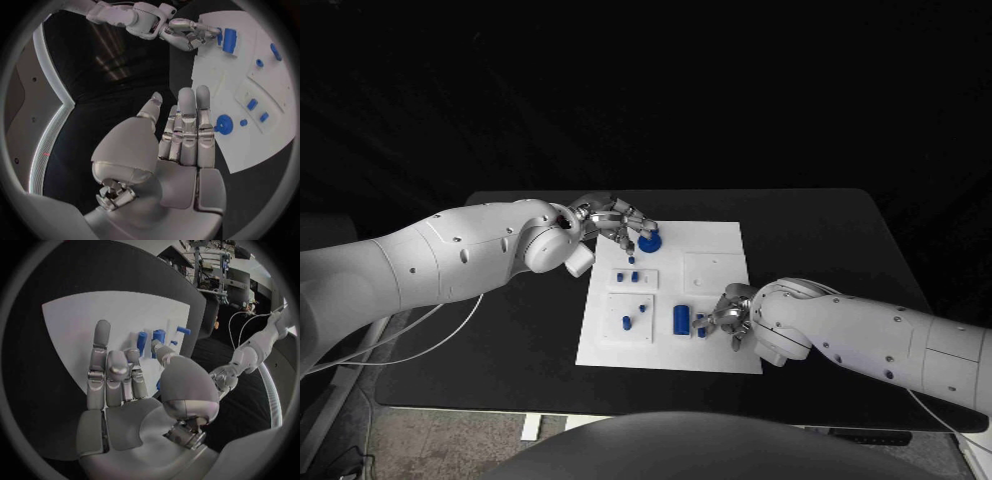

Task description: Assemble the parts on the task board

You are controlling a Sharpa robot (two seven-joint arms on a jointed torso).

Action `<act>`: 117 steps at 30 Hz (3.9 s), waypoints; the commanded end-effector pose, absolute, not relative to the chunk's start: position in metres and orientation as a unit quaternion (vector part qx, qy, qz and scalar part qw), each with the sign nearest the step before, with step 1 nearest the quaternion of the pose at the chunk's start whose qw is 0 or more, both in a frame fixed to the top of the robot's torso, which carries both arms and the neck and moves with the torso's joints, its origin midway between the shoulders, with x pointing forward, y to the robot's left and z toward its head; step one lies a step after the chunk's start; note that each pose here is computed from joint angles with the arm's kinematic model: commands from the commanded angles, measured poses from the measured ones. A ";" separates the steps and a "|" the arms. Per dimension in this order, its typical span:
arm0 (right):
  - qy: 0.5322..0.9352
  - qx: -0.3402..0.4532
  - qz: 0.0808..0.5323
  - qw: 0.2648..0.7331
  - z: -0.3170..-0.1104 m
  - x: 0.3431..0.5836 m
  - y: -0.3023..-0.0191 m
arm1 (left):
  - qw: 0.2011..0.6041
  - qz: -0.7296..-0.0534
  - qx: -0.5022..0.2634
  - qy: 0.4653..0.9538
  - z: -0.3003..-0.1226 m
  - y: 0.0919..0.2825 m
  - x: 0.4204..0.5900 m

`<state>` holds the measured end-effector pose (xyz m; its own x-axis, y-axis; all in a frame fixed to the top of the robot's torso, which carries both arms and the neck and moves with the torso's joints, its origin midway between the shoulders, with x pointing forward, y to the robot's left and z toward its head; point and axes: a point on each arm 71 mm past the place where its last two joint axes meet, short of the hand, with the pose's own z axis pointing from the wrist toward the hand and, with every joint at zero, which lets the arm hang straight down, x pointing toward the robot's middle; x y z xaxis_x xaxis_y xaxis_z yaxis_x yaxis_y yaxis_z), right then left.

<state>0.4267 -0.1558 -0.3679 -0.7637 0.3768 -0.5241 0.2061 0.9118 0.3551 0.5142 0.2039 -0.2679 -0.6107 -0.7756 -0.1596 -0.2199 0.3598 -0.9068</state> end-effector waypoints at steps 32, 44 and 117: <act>0.941 0.072 0.132 0.304 -0.371 0.422 -0.154 | 0.293 -0.469 -0.318 0.770 -0.267 0.202 0.513; 0.939 0.078 0.132 0.309 -0.371 0.424 -0.155 | 0.293 -0.469 -0.319 0.770 -0.267 0.202 0.513; 0.858 0.153 0.367 0.324 -0.314 0.463 -0.172 | 0.351 -0.482 -0.340 0.727 -0.261 0.210 0.525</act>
